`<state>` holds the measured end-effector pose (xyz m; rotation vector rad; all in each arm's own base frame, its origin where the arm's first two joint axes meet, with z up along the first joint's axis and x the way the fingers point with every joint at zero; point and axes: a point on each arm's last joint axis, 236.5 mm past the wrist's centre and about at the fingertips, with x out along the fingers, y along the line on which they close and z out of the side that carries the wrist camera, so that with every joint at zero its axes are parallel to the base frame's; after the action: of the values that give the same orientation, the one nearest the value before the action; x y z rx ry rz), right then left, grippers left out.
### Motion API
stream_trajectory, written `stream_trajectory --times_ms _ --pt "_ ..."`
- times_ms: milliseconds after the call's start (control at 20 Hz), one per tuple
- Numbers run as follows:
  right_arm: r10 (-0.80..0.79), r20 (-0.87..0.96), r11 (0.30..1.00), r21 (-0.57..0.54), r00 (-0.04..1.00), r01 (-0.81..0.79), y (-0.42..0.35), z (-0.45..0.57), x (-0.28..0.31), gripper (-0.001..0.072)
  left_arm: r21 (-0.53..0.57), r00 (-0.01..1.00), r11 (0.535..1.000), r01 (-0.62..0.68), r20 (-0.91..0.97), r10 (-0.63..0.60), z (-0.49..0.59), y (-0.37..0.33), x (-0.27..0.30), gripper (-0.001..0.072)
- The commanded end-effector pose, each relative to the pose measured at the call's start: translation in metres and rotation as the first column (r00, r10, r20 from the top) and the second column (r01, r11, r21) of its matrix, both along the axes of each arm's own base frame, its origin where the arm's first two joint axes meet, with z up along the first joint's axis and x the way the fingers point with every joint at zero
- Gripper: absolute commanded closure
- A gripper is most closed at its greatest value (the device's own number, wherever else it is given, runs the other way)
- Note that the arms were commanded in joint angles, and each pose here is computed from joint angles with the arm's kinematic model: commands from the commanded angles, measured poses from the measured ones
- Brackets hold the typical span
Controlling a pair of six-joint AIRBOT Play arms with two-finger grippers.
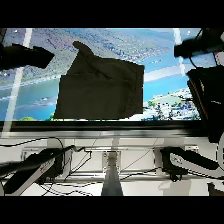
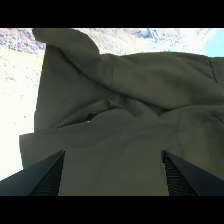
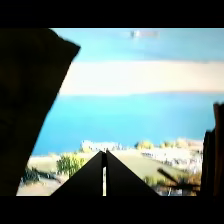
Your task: Fold the clothes and pants, and hang the long-sleeved shirts on hangers.
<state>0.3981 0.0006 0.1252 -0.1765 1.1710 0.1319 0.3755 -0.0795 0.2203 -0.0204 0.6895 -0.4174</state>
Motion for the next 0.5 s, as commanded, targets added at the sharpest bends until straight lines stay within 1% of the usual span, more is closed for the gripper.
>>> stream_trajectory --times_ms 0,50,100,150,200,250,300,350,450 --pt "0.033 -0.412 0.968 0.240 0.911 0.073 0.004 -0.097 -0.086 0.0692 0.052 1.000 0.999 -0.012 -0.018 0.013 -0.008 0.010 -0.001 0.0023" --pt "0.082 -0.457 0.930 0.354 0.886 0.097 0.020 -0.116 -0.103 0.0692 0.103 0.999 0.994 -0.031 -0.021 0.034 -0.012 0.021 0.000 0.0027" --pt "0.124 -0.484 0.883 0.452 0.866 0.126 0.035 -0.133 -0.119 0.0692 0.158 0.998 0.986 -0.051 -0.027 0.056 -0.018 0.033 0.001 0.0123" --pt "0.115 -0.504 0.846 0.501 0.856 0.182 0.046 -0.153 -0.130 0.0690 0.225 0.995 0.971 -0.082 -0.034 0.092 -0.025 0.050 0.003 0.0333" --pt "0.086 -0.522 0.825 0.515 0.849 0.233 0.053 -0.172 -0.137 0.0670 0.278 0.990 0.954 -0.115 -0.041 0.132 -0.030 0.066 0.005 0.0506" --pt "0.052 -0.543 0.799 0.526 0.838 0.291 0.062 -0.189 -0.145 0.0567 0.326 0.983 0.933 -0.151 -0.052 0.178 -0.037 0.081 0.006 0.0600" --pt "0.020 -0.555 0.765 0.544 0.832 0.344 0.073 -0.204 -0.151 0.0405 0.361 0.975 0.916 -0.174 -0.071 0.212 -0.044 0.093 0.007 0.0674" --pt "-0.016 -0.558 0.734 0.557 0.830 0.388 0.082 -0.216 -0.154 0.0313 0.386 0.967 0.906 -0.174 -0.109 0.232 -0.056 0.102 0.005 0.0701" --pt "-0.099 -0.556 0.693 0.557 0.825 0.458 0.092 -0.240 -0.156 0.0304 0.393 0.935 0.905 -0.164 -0.230 0.270 -0.090 0.117 -0.002 0.0703"
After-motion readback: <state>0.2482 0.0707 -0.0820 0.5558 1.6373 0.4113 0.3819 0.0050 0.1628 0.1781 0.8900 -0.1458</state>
